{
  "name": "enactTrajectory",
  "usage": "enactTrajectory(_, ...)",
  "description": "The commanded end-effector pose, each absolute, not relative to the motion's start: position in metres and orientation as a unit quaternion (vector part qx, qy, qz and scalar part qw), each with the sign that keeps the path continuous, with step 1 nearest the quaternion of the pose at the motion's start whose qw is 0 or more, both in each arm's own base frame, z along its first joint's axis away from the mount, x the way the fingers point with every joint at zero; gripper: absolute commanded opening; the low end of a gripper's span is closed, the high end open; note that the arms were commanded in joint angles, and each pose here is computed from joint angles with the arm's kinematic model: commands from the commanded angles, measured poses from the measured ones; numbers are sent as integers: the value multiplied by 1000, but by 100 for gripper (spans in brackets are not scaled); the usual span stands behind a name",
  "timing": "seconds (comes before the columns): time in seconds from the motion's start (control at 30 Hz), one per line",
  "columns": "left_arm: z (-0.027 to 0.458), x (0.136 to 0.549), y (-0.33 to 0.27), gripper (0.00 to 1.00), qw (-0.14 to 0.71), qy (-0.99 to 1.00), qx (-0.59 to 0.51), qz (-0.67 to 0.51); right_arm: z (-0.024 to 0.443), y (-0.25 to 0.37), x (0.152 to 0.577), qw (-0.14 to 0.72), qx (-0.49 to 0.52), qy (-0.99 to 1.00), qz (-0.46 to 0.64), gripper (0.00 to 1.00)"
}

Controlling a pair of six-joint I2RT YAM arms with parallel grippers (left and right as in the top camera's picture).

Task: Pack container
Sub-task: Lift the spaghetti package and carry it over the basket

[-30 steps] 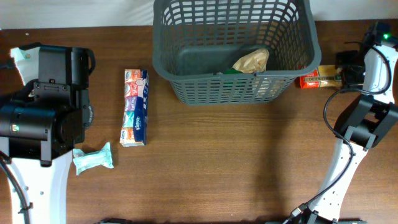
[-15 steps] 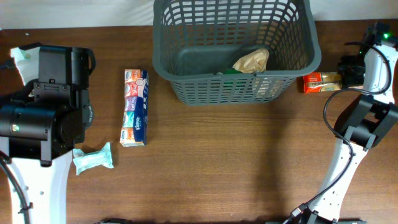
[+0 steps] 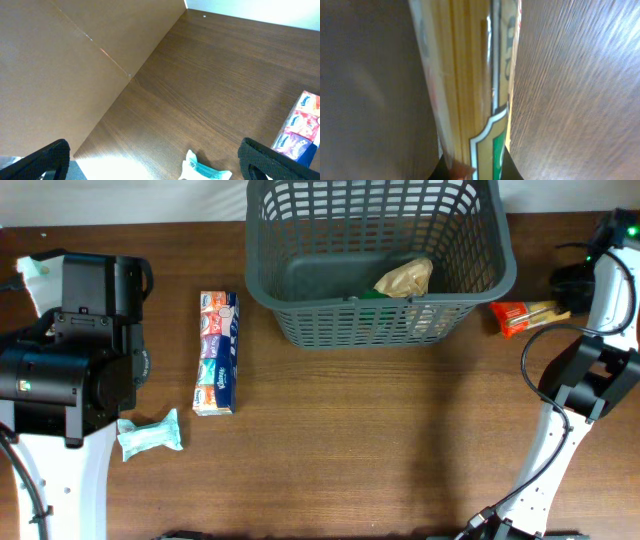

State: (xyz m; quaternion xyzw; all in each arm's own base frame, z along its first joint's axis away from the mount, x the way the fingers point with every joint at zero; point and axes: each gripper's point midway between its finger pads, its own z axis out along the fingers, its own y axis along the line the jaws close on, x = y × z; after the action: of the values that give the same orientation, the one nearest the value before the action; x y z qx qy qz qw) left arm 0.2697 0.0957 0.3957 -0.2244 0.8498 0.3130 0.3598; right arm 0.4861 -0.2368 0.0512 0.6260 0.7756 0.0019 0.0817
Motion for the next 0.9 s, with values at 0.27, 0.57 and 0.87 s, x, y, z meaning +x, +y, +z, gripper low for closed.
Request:
enactTrajectory(0.27, 396, 269, 98, 99, 358, 849, -223, 319, 413, -215, 451, 477, 474, 740, 22, 4)
enactTrajectory(0.57, 396, 269, 98, 100, 358, 849, -223, 319, 531, -79, 434, 599, 320, 723, 128, 4)
enactTrajectory(0.87, 396, 269, 98, 100, 358, 849, -223, 319, 489, 42, 476, 563, 148, 807, 103, 4)
